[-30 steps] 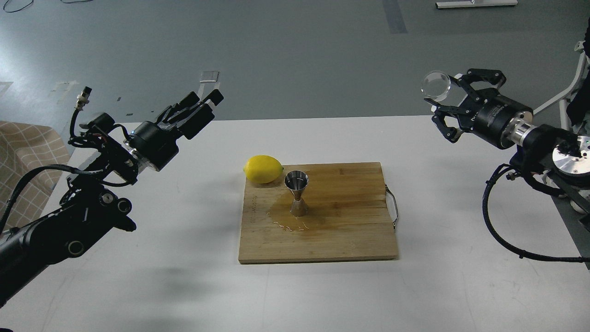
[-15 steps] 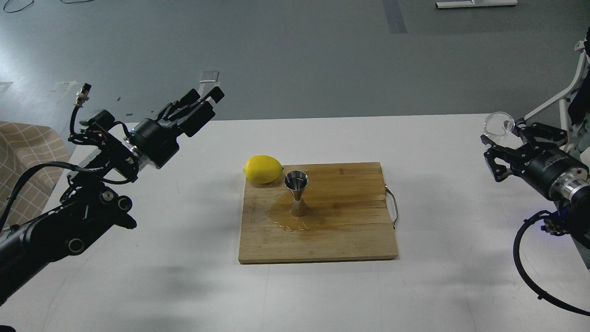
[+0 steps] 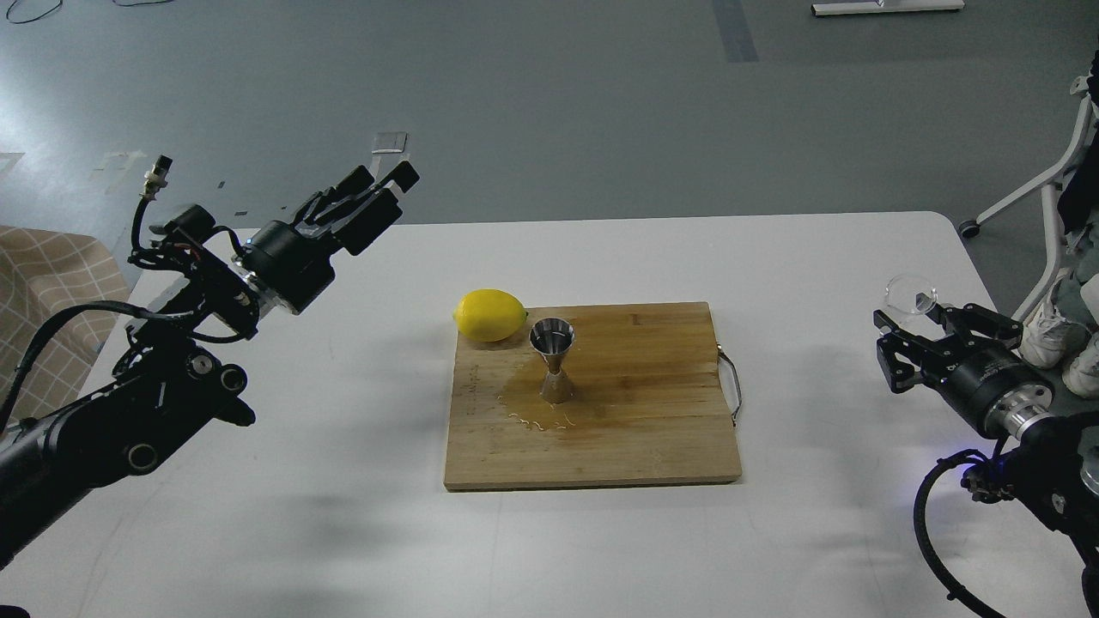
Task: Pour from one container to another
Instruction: 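Lower the glass cup onto the table beside the board with the right gripper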
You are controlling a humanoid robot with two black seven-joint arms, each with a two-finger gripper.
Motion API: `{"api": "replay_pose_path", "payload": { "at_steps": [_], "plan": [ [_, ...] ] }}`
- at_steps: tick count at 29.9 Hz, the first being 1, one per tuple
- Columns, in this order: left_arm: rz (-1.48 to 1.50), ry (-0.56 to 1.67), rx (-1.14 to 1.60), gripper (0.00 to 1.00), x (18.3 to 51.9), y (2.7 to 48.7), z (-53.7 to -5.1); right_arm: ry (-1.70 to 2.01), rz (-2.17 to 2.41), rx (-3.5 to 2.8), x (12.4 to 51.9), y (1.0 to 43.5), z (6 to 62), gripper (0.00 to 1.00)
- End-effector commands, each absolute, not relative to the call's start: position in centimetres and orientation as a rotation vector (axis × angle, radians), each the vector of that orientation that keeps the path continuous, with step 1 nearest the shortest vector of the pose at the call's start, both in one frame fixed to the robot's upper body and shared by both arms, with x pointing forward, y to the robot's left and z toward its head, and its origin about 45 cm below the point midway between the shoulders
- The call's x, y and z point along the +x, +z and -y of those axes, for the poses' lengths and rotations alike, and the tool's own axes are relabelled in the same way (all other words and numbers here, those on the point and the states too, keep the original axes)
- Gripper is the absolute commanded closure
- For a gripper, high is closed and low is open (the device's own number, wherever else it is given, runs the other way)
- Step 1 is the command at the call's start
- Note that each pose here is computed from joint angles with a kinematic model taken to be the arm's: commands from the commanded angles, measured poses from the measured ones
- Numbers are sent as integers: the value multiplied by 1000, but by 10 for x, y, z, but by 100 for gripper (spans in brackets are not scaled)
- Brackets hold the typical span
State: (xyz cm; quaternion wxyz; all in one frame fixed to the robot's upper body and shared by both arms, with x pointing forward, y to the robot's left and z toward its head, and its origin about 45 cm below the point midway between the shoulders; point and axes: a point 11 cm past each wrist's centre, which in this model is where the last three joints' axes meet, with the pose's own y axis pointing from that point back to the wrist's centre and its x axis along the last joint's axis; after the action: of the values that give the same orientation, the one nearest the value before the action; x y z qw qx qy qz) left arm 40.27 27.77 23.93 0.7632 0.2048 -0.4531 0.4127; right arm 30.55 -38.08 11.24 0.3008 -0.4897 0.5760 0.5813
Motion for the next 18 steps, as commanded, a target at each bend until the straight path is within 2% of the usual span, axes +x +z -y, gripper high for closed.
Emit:
{"api": "replay_pose_path", "payload": {
  "at_steps": [1,18],
  "plan": [
    [986,897,446,2,403,239,-278,1559,-1521,-1267,304,104,376,72],
    [992,896,445,2,404,242,-278,1605,-1492,-1203,295,88,360,72]
  ]
}}
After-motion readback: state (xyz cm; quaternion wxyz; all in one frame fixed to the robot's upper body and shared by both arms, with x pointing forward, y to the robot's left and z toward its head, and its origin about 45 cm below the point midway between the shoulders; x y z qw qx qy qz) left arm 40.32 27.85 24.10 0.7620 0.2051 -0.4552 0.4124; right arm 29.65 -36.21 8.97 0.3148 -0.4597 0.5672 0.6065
